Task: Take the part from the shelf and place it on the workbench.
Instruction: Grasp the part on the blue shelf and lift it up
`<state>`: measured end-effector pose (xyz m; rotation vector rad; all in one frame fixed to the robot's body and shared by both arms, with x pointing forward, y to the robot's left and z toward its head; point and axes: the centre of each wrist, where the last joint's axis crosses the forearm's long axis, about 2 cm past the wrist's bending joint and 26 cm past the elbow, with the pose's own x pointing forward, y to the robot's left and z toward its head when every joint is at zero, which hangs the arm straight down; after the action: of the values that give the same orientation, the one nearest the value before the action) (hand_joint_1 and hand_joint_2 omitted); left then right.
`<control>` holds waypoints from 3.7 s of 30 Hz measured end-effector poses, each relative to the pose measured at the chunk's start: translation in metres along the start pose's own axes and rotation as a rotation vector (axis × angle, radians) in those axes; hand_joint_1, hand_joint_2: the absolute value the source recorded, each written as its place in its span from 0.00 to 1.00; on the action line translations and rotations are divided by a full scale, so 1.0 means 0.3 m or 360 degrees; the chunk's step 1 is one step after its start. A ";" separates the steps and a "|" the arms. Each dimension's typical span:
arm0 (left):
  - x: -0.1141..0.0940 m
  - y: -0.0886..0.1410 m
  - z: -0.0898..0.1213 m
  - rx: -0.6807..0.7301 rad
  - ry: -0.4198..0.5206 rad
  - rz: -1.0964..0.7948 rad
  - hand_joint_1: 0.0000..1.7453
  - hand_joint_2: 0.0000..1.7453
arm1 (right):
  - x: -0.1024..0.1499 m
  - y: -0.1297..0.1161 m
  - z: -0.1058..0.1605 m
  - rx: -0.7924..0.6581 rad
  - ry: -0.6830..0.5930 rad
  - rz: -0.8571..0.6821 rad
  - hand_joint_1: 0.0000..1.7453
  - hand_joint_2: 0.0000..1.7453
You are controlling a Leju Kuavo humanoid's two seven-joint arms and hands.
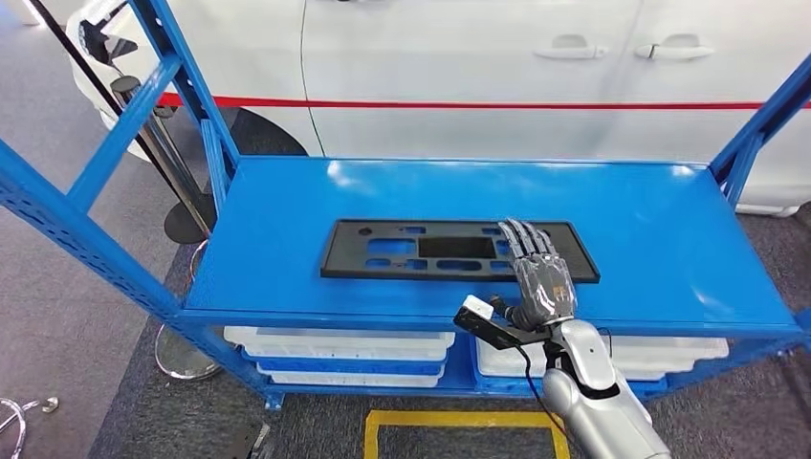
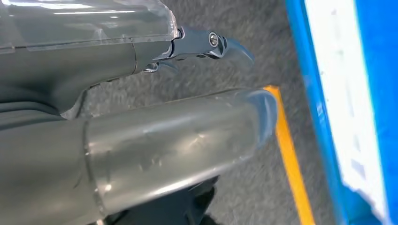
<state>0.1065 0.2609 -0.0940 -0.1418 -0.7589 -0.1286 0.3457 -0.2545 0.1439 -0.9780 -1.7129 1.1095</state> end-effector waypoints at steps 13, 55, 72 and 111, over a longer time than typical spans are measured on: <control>0.023 -0.006 -0.013 -0.0015 -0.0023 -0.0016 0.00 0.00 | 0.020 0.019 0.010 0.0064 -0.0077 0.0002 0.00 1.00; 0.062 -0.002 -0.034 -0.0053 -0.0122 -0.0069 0.00 0.00 | 0.124 0.067 0.016 0.0197 -0.0251 0.0017 0.00 1.00; 0.068 -0.002 -0.039 -0.0047 -0.0137 -0.0073 0.00 0.00 | 0.127 0.070 0.019 0.0203 -0.0244 0.0043 0.00 1.00; 0.058 -0.004 -0.034 0.0119 -0.0229 -0.0148 0.00 1.00 | 0.109 -0.056 -0.012 -0.0138 -0.0117 -0.0398 1.00 1.00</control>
<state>0.1257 0.2566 -0.0892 -0.0449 -0.9133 -0.1794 0.3355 -0.2287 0.1683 -0.7572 -1.8976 0.9245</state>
